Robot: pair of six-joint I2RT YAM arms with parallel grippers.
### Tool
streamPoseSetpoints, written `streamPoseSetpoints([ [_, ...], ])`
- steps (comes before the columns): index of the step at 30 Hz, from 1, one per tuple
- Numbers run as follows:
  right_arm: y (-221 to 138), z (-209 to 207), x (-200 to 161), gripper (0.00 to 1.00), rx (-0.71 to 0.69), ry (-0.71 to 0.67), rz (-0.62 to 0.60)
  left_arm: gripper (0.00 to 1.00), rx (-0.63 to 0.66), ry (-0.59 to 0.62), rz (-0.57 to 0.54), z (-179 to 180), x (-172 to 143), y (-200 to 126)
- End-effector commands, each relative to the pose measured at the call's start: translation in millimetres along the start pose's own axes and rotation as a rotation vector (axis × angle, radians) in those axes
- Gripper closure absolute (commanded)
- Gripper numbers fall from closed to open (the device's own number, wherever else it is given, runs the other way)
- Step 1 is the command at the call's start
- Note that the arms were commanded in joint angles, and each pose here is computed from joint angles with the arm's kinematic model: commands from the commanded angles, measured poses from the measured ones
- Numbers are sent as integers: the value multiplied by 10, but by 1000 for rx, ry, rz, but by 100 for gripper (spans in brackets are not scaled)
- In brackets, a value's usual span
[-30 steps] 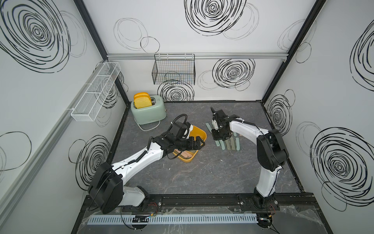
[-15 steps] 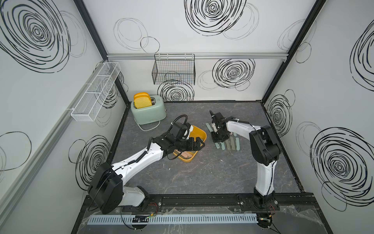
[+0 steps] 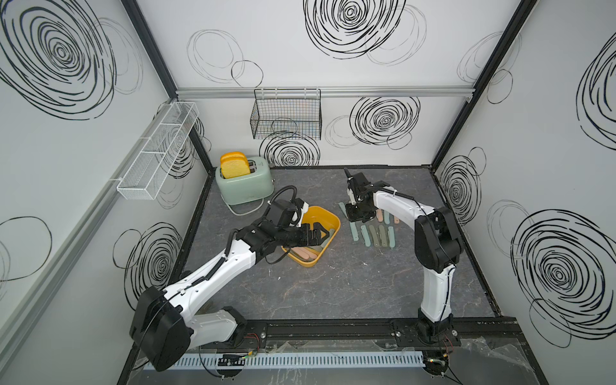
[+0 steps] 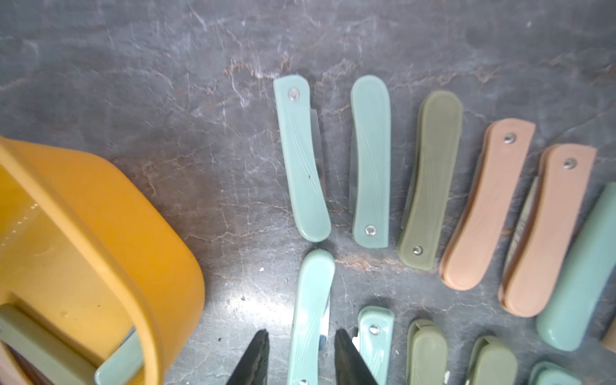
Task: Take the fruit knife out of the storage box
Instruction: Place the fruit knife at the center of the board, then pick up the fruit knife from the storage box.
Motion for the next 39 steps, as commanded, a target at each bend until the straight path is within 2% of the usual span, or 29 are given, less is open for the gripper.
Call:
streamPoseSetpoints([
  [1, -302, 232, 115, 63, -8, -55, -46, 2, 39, -14, -42, 193, 2, -195],
  [8, -297, 946, 166, 59, 24, -248, -65, 2, 61, -98, -124, 557, -64, -594],
  [13, -173, 1407, 39, 48, 71, -374, -43, 2, 86, -131, -150, 721, -181, -761],
  [16, -55, 1587, -52, 39, 89, -427, -9, 2, 92, -153, -162, 794, -259, -822],
  [21, 159, 1715, -154, 34, 58, -505, 57, 2, 98, -186, -173, 890, -362, -868],
  [32, 521, 1780, -317, 34, 30, -547, 134, 2, 117, -203, -178, 961, -398, -895],
  [37, 657, 1778, -325, 41, 21, -538, 156, 2, 125, -205, -170, 989, -405, -902],
  [39, 707, 1779, -330, 48, 21, -531, 167, 2, 128, -205, -166, 999, -402, -905],
])
Point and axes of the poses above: each gripper's point midway between its finger pads, its own y axis out along the fingers, its own z axis along the line the jaws close on, x = y × z, the point moved 4 cm from there along -y, back along the fingers, and after that the axes turned 12 degrees about -y, right-handed, at the moved point
